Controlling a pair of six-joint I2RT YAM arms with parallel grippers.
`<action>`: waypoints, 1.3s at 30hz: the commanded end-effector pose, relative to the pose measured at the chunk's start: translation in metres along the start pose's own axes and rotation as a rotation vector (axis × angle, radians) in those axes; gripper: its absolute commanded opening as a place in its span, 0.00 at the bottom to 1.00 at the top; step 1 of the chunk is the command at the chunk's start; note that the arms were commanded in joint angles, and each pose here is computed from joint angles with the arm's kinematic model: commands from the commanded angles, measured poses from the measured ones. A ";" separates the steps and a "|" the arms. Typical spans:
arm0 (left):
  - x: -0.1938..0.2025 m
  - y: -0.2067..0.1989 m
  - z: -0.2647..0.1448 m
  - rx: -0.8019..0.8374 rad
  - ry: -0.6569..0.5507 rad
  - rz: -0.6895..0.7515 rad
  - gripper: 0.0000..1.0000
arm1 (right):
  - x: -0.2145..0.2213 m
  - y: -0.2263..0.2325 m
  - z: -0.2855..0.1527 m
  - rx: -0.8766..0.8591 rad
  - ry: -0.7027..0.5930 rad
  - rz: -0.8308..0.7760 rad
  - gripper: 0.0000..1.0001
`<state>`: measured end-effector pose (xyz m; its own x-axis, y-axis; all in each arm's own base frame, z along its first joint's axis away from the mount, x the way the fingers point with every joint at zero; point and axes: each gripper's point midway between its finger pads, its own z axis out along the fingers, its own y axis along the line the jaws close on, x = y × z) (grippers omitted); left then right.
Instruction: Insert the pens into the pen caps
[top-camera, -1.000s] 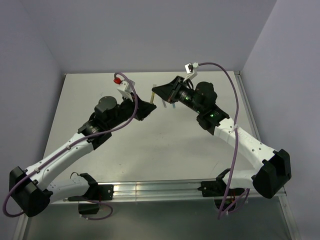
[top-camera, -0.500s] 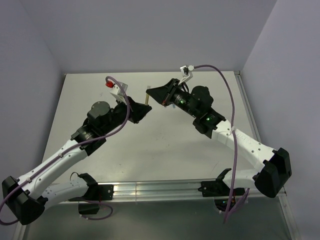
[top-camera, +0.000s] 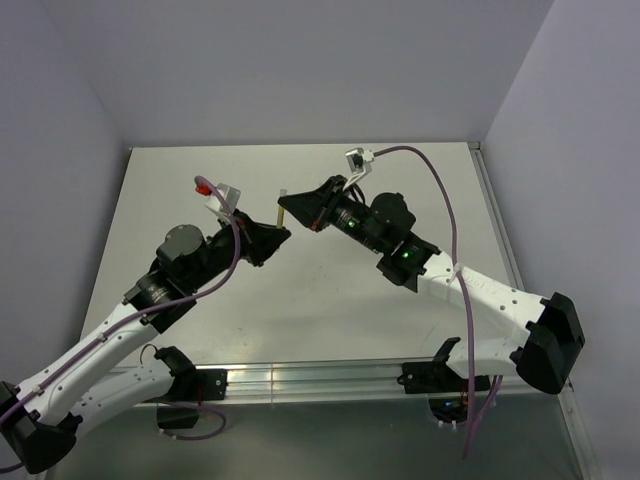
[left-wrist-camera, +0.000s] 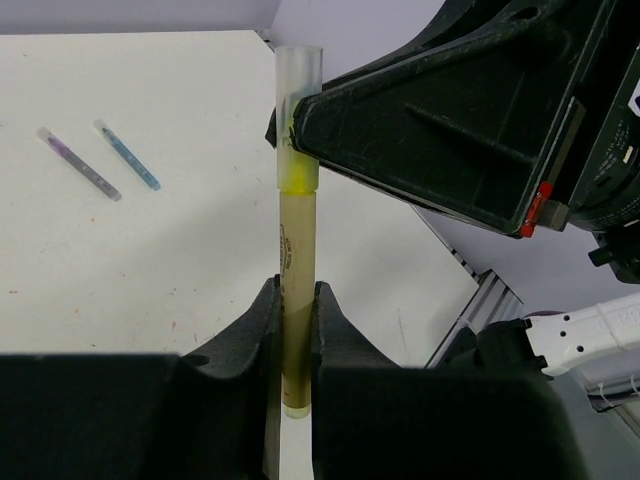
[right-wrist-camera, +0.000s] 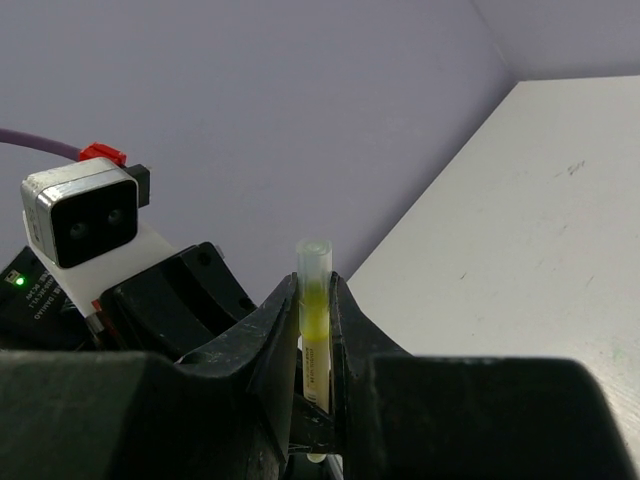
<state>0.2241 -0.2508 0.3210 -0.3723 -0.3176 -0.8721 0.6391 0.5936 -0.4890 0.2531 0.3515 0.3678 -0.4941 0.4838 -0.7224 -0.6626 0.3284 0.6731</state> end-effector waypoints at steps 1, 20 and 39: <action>-0.049 -0.001 -0.001 -0.025 -0.194 0.035 0.00 | 0.057 0.034 -0.017 -0.131 0.190 0.003 0.00; -0.069 0.002 -0.006 -0.069 -0.258 0.069 0.00 | 0.097 0.039 -0.029 -0.150 0.274 0.015 0.00; -0.092 0.001 -0.002 -0.108 -0.295 0.116 0.00 | 0.116 0.055 -0.043 -0.232 0.361 0.116 0.00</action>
<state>0.2202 -0.2454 0.3033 -0.3734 -0.2195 -0.9013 0.6379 0.6447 -0.4212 0.2395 0.3583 0.3534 -0.4715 0.5232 -0.7099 -0.6605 0.3240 0.6774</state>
